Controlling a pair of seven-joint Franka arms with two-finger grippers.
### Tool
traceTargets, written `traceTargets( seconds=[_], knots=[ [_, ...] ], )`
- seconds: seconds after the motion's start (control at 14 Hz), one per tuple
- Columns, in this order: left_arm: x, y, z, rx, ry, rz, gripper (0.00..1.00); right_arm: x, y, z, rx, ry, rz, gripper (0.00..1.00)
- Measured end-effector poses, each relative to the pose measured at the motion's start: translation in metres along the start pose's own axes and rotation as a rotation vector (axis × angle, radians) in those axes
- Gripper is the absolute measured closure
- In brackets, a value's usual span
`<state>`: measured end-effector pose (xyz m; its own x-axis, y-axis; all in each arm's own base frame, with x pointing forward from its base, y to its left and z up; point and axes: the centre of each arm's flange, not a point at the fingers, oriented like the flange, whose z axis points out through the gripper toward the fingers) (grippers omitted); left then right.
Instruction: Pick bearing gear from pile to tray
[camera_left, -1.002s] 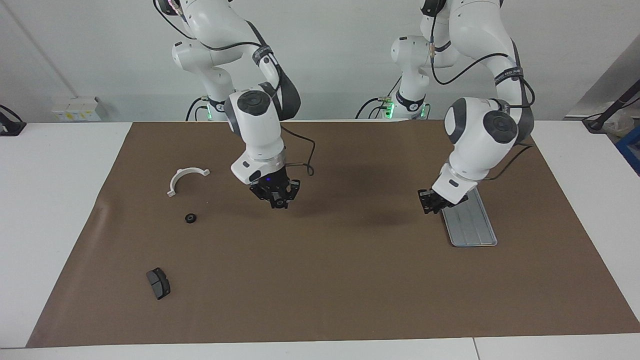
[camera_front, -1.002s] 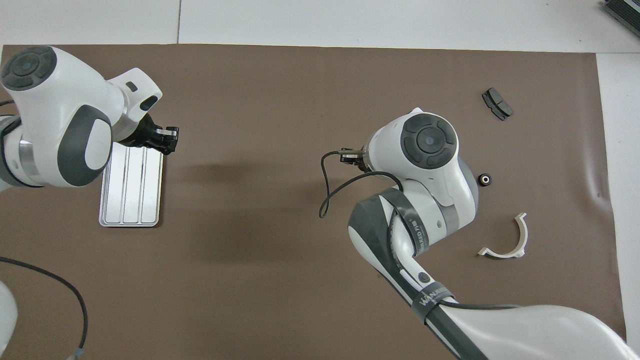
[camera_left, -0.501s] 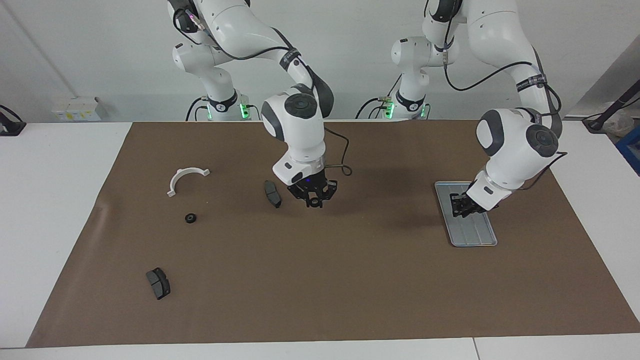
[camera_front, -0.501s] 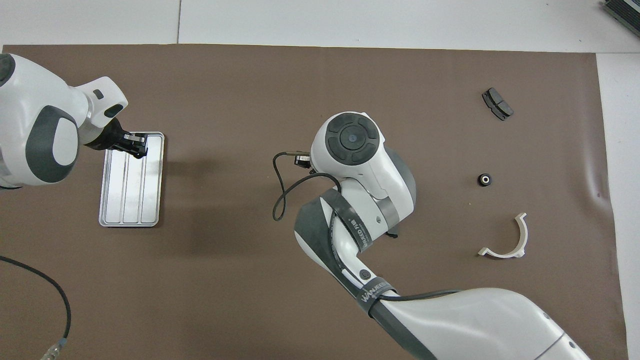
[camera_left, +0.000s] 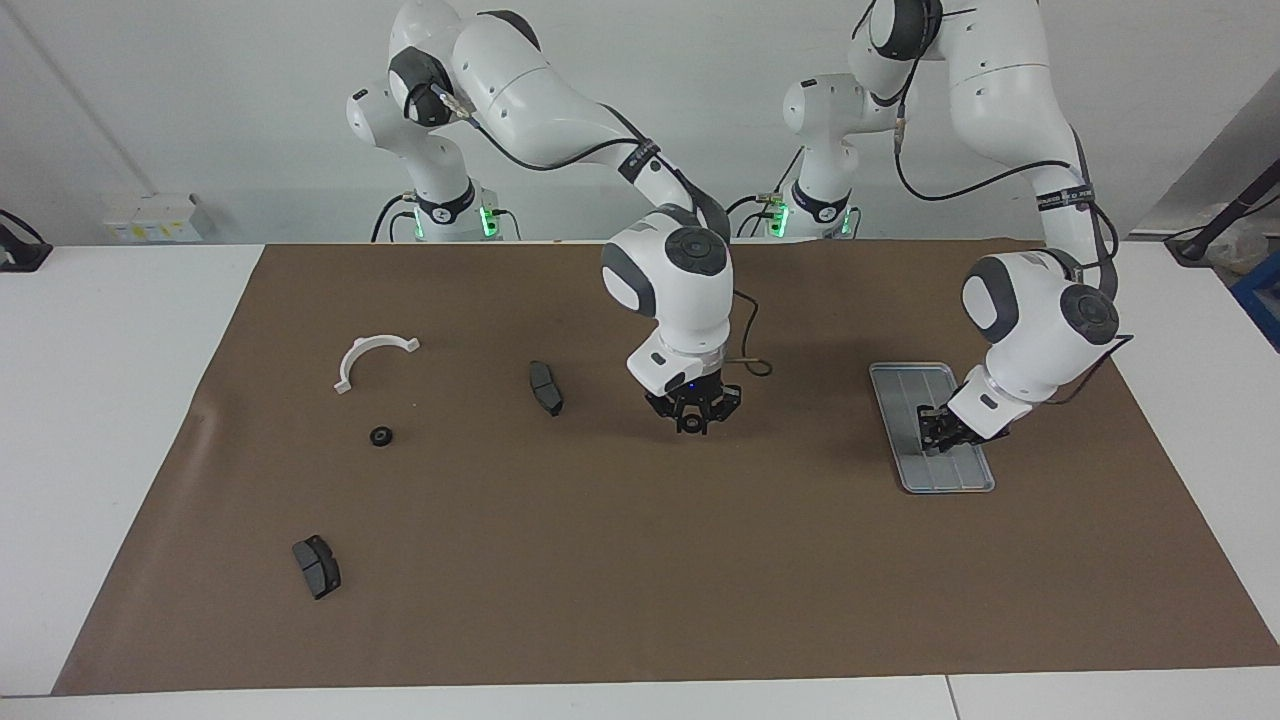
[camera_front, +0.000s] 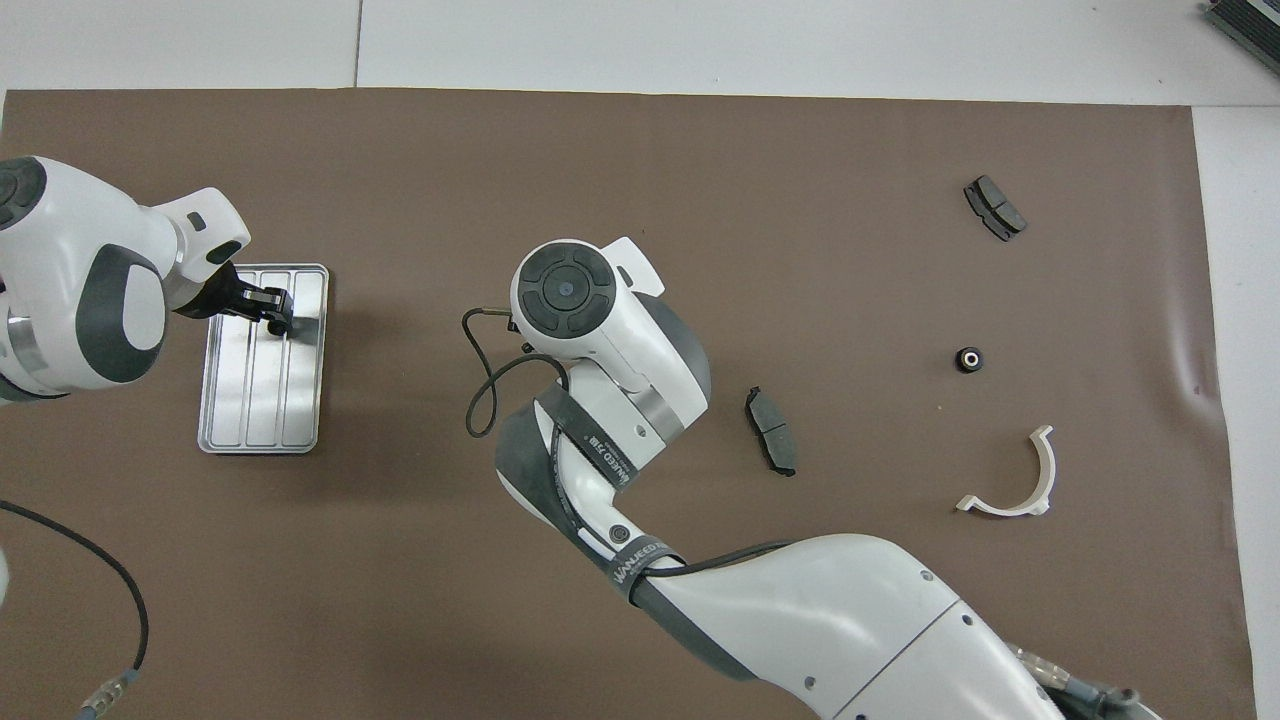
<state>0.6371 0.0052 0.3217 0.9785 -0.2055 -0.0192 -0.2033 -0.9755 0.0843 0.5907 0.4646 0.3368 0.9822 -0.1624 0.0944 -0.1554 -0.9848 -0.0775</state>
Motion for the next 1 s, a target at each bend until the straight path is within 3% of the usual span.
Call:
traceTargets(
  seconds=[0.21,0.57,0.79,0.93,1.0],
  knots=[
    [0.000,0.000,-0.004,0.002,0.007,0.005,0.20,-0.009,-0.007,0.013,-0.008,-0.004,-0.019,0.65],
    [0.005,0.008,-0.033,0.010,0.057,-0.017,0.28,-0.012,-0.008,0.026,-0.046,0.021,-0.053,0.65],
    [0.010,0.031,-0.047,0.009,0.078,-0.058,0.28,-0.010,-0.006,0.027,-0.055,0.028,-0.056,0.39],
    [0.013,0.053,-0.052,0.005,0.081,-0.094,0.28,-0.006,-0.004,0.022,-0.052,0.034,-0.050,0.15],
    [0.015,0.065,-0.055,0.003,0.081,-0.114,0.28,-0.001,-0.001,0.018,-0.049,0.041,-0.042,0.15]
  ],
)
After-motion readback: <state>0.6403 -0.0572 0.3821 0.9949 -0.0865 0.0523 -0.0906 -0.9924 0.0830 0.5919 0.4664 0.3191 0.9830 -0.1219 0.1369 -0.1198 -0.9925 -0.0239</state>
